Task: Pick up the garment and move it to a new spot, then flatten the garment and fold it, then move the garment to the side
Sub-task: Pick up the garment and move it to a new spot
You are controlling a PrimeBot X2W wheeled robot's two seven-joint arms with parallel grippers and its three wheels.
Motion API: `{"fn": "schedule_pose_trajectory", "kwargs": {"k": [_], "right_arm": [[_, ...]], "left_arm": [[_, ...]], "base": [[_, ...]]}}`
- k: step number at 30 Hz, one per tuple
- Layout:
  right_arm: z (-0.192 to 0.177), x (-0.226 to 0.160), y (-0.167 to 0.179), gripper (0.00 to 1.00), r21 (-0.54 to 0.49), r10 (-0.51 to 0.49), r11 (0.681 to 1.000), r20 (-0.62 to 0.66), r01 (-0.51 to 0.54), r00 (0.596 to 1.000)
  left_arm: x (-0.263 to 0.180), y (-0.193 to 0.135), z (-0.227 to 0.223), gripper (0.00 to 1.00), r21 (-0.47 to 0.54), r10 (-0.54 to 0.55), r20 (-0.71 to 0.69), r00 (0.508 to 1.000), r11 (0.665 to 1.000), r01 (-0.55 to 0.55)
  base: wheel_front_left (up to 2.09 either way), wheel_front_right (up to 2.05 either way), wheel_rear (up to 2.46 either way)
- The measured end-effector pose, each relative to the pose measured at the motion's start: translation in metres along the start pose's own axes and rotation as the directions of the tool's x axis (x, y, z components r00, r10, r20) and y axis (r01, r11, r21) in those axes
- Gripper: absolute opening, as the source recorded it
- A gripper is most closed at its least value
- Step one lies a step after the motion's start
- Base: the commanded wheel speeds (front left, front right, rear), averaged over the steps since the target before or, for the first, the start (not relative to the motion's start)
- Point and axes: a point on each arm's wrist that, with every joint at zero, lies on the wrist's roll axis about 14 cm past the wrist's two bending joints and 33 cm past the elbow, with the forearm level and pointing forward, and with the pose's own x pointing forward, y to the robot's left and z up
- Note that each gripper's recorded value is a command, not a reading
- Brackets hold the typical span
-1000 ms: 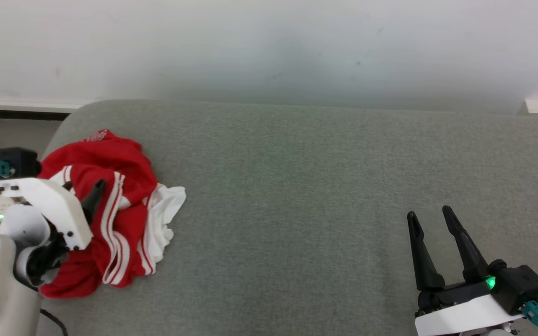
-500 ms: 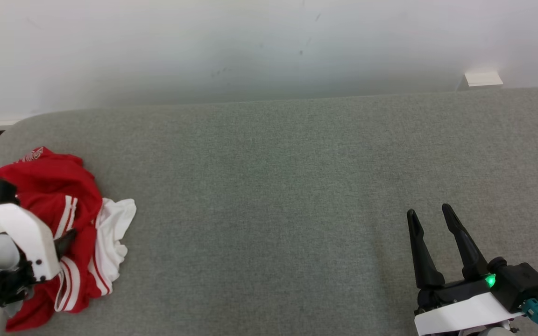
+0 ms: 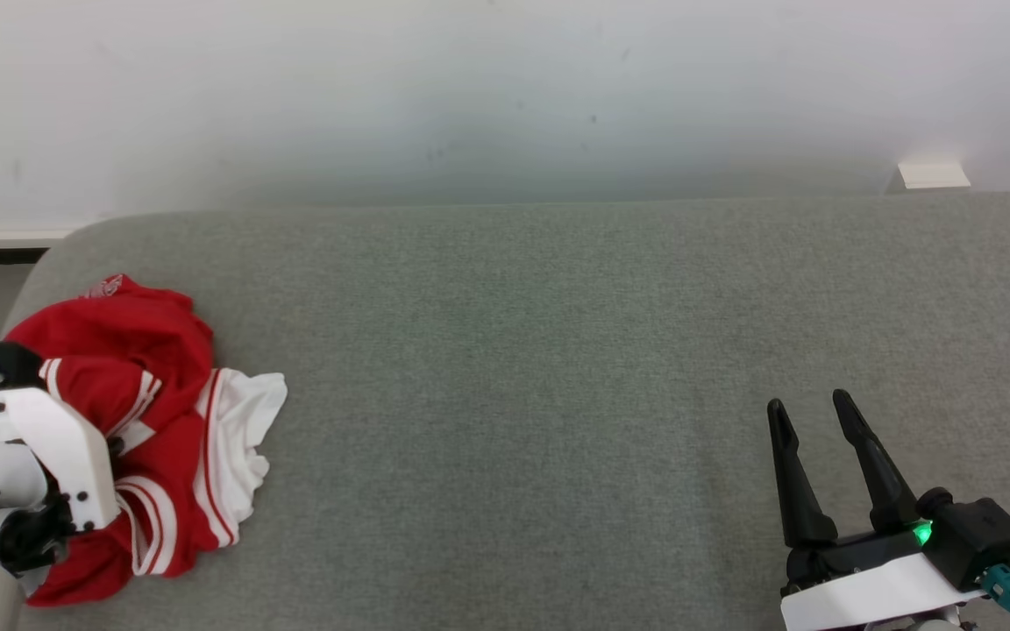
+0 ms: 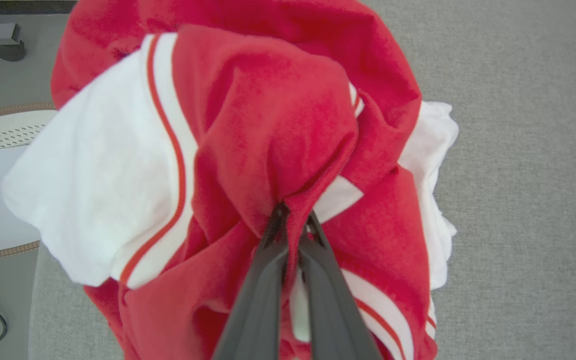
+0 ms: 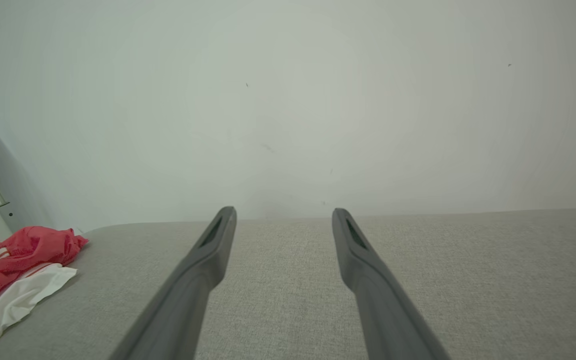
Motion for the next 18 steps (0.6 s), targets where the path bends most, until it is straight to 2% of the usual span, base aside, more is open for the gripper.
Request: {"fn": "schedule_pose_trajectory", "kwargs": {"k": [5,8,14,18], "right_arm": [[0.001,0.0,0.008,1.0,0.003,0.023,1.0,0.002,-0.023,1.0],[0.003,0.001,0.013,1.0,0.004,0.035,0.999,0.009,-0.035,0.999],[0.004,-0.004,0.02,1.0,0.006,0.05,0.999,0.011,-0.05,0.999],[0.011,-0.006,0.026,1.0,0.012,0.065,0.998,0.028,-0.065,0.998]], "left_arm": [[-0.012,0.003,0.016,0.0,0.023,0.006,0.068,0.998,1.0,-0.008],[-0.024,0.002,0.039,0.0,0.042,-0.001,0.156,0.988,0.999,-0.006],[-0.069,-0.018,0.11,0.0,0.128,-0.062,0.385,0.921,0.992,0.013],[-0.102,-0.029,0.138,0.0,0.19,-0.094,0.478,0.873,0.982,0.002]], "base": [[0.0,0.0,0.0],[0.0,0.0,0.0],[0.0,0.0,0.0],[0.0,0.0,0.0]]}}
